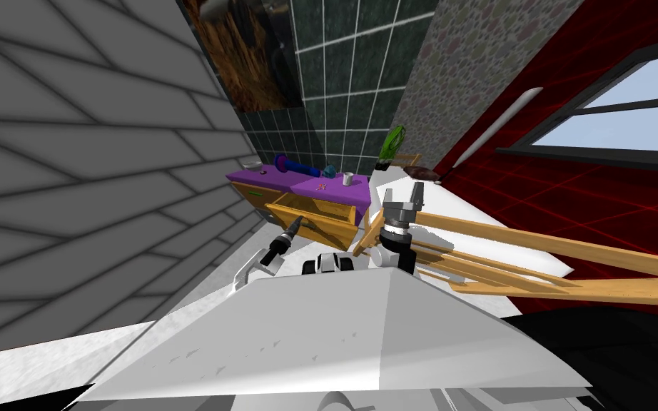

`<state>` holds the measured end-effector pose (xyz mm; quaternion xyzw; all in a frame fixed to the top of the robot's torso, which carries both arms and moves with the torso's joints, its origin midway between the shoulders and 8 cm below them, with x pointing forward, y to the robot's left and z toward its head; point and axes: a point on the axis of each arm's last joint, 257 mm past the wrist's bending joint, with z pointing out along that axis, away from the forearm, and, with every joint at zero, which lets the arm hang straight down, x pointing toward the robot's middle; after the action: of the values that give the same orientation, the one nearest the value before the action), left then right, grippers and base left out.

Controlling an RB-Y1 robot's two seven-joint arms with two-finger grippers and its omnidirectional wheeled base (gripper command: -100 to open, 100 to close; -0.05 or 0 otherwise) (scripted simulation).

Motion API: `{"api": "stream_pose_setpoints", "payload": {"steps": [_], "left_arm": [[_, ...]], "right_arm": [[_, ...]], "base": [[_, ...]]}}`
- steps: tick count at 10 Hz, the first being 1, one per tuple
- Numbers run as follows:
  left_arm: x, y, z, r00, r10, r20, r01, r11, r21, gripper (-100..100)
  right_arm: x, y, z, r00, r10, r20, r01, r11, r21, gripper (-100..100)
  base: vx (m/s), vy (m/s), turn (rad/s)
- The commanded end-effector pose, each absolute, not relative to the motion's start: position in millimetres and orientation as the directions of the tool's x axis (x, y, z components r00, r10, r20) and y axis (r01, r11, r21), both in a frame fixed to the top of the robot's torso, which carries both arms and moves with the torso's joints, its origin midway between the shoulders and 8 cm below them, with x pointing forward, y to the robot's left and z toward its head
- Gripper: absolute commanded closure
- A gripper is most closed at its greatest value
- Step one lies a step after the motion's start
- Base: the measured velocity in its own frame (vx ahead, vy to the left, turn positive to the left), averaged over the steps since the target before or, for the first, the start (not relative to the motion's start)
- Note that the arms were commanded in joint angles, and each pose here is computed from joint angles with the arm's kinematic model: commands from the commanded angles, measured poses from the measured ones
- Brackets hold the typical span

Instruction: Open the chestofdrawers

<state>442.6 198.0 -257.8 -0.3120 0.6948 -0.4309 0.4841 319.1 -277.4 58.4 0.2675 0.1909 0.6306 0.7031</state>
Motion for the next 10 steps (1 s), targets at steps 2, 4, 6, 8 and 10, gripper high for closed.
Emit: {"api": "stream_pose_setpoints", "payload": {"steps": [2,4,6,8,10], "left_arm": [[440.3,196.2,-234.4,-0.337,-0.85,-0.405,0.008,0.427,-0.904,-100],[434.8,198.4,-252.5,-0.348,-0.849,-0.397,-0.031,0.433,-0.901,-100],[432.3,199.3,-259.0,-0.352,-0.851,-0.391,-0.047,0.433,-0.9,0],[430.7,200.3,-263.7,-0.353,-0.852,-0.387,-0.058,0.433,-0.9,0],[429.9,201.0,-266.1,-0.354,-0.853,-0.385,-0.064,0.432,-0.9,0]], "right_arm": [[319.1,-277.4,58.4,0.132,0.989,0.069,-0.785,0.061,0.617,0],[319.1,-277.4,58.4,0.132,0.989,0.069,-0.785,0.062,0.617,0],[319.1,-277.4,58.4,0.132,0.989,0.069,-0.785,0.061,0.617,0],[319.1,-277.4,58.4,0.132,0.989,0.069,-0.785,0.061,0.617,0],[319.1,-277.4,58.4,0.132,0.989,0.069,-0.785,0.061,0.617,0]], "base": [[0.007,-0.006,0.008],[0.008,-0.001,0.002],[0.003,0.0,-0.002],[0.0,0.0,0.0],[0.0,0.0,0.0]]}}
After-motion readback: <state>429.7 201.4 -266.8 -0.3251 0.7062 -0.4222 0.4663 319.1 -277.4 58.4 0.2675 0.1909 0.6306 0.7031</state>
